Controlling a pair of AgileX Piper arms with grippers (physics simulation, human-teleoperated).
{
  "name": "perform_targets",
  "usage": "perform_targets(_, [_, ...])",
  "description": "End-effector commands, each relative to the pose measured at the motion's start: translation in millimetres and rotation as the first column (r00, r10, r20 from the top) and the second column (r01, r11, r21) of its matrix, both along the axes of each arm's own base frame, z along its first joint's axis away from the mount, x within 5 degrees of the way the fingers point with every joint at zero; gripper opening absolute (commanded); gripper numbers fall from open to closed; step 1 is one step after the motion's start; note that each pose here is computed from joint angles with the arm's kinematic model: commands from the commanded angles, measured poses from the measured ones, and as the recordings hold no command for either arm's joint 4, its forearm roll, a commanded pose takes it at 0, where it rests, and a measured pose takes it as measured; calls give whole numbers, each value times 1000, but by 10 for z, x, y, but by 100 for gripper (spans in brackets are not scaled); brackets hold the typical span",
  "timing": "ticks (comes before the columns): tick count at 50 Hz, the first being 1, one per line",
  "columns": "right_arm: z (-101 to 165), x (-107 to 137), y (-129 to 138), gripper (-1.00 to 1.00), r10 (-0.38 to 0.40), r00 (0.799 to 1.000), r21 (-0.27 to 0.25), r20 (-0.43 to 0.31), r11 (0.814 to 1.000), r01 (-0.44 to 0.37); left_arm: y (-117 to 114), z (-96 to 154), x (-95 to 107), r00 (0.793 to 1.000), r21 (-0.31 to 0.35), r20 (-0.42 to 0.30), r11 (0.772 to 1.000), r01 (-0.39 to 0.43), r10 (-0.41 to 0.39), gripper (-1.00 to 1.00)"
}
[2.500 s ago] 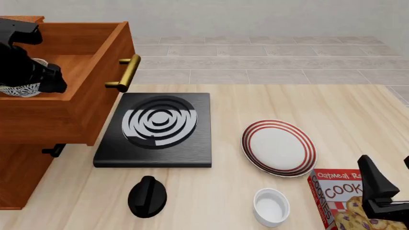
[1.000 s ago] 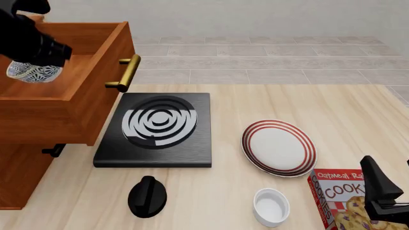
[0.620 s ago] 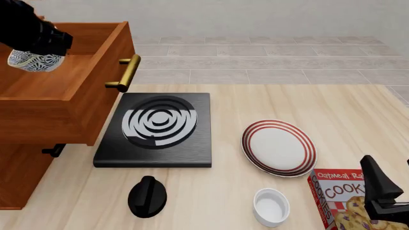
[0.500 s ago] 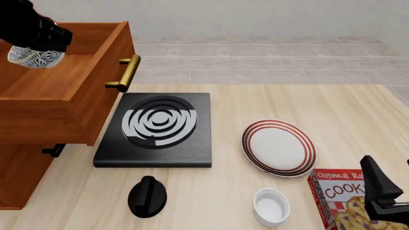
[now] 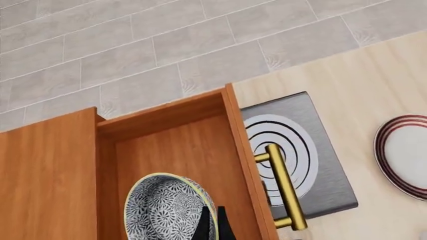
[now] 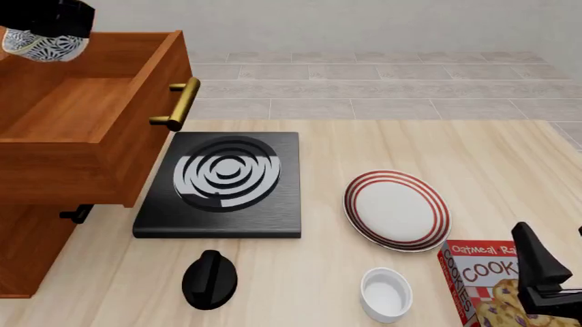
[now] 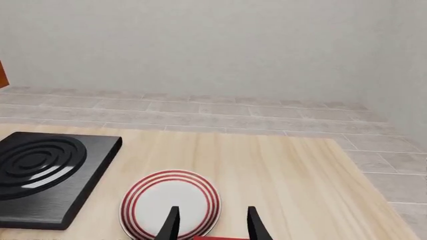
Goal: Pick the akita bowl in the top layer of the wooden cabinet and place it on the plate.
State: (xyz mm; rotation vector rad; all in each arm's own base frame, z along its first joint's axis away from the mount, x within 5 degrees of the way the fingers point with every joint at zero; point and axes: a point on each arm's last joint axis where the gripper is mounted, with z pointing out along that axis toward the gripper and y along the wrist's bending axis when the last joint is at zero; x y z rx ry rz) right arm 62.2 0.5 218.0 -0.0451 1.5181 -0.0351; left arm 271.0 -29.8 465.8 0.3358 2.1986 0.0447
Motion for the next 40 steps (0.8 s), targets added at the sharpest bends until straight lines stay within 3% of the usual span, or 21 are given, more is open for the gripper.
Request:
perform_targets(1, [-2,0,1,100,1,1000,-4,1,1000,-1,-80,161,-65,998,-1,50,999,34,-34,-100])
perform_targets(40, [23,5,1,100,1,1000,-3,8,1000,-1,-395,354,-99,972,12,166,986,165,-165,-100])
